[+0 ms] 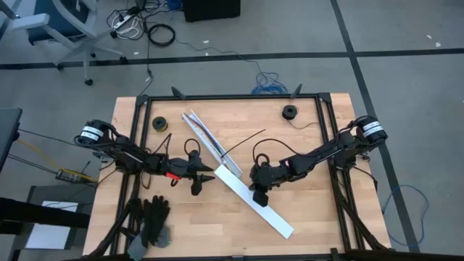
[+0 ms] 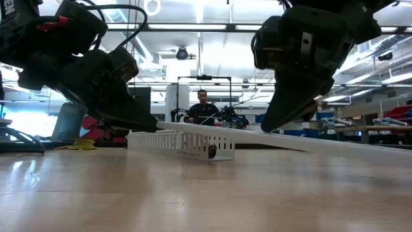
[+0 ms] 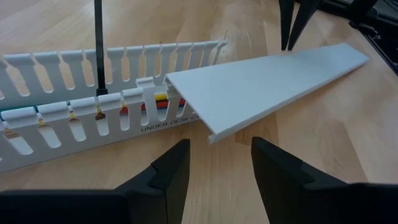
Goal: Ziptie cables
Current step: Close the white cable duct
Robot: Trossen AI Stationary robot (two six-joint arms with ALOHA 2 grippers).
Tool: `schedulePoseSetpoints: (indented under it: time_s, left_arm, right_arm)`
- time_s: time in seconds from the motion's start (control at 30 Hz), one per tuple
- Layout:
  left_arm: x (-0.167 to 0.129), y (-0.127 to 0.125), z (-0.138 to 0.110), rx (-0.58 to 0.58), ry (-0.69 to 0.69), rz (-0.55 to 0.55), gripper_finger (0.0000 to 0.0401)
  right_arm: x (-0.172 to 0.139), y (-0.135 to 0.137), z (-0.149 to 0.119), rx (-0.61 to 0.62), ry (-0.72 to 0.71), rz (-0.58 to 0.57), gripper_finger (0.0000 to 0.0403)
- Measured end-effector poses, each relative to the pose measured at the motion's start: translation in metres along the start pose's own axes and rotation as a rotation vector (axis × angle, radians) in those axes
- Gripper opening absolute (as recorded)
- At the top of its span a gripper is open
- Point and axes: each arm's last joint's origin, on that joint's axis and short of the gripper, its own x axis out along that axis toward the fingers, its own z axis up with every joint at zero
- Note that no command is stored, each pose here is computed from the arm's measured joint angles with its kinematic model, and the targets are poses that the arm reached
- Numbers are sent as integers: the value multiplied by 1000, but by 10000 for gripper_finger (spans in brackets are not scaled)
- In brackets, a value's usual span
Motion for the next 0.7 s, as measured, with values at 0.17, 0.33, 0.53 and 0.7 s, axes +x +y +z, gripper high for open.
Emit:
schedulePoseSetpoints:
  time_s: [0.17,0.33,0.53,0.7]
  left_arm:
    - [0,0,0,0,1,0,147]
    - [0,0,0,0,0,0,147]
    - [0,-2,2,-12,-4,-57,147]
    - [1,-3,3,-20,2,-71,147]
  right_arm:
    - [-10,5,3,-20,-59,-16,1]
    - [-17,5,4,-10,-72,-49,1]
    - [-17,3,3,10,-79,-83,0]
    - [-17,3,4,12,-80,-84,0]
